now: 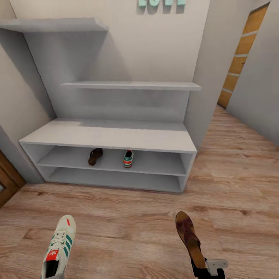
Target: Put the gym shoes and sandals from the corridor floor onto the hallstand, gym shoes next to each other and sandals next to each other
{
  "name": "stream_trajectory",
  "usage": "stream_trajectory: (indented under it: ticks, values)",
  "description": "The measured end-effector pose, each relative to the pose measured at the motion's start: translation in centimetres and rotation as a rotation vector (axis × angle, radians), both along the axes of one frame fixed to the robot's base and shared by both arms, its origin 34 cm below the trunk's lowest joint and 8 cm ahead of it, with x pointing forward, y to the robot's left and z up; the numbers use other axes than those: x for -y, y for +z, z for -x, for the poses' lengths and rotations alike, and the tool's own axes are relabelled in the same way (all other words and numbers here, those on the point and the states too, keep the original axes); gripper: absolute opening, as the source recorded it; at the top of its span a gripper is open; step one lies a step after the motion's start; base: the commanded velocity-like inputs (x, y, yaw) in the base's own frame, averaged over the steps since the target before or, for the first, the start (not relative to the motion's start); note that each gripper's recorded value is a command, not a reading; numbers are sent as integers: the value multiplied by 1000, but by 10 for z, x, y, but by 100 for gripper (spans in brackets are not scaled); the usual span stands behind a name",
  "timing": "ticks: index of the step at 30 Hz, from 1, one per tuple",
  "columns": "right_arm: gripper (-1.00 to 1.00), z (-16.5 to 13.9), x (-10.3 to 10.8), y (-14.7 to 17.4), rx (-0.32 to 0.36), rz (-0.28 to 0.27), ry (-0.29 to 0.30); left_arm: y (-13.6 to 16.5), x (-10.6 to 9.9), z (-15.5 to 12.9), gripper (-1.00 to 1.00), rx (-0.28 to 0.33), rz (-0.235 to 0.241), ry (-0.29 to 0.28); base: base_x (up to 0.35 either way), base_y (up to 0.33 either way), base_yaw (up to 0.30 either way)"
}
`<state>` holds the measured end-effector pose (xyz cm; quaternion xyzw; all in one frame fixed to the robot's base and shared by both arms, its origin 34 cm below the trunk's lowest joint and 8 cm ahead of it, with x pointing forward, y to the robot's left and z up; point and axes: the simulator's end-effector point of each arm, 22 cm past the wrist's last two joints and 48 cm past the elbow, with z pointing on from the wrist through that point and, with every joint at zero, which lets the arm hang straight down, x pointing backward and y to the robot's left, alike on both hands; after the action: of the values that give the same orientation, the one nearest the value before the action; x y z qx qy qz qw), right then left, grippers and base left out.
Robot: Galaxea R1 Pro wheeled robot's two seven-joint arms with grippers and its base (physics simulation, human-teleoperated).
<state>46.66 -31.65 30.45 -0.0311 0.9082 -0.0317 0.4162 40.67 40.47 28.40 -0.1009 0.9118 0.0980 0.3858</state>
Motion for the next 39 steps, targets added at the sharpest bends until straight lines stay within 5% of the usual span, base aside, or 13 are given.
stream_trajectory:
  ticks: [19,34,39]
  values:
    - [-100,-3,0,4,11,-1,-1,3,0,-3,-100,11,0,1,0,-9,-236]
    - [-100,-4,-1,5,15,-2,-1,2,4,-4,-100,9,6,-3,0,0,-8]
    - [-100,-5,3,6,17,1,-8,-1,29,-11,-100,9,31,-34,0,0,0]
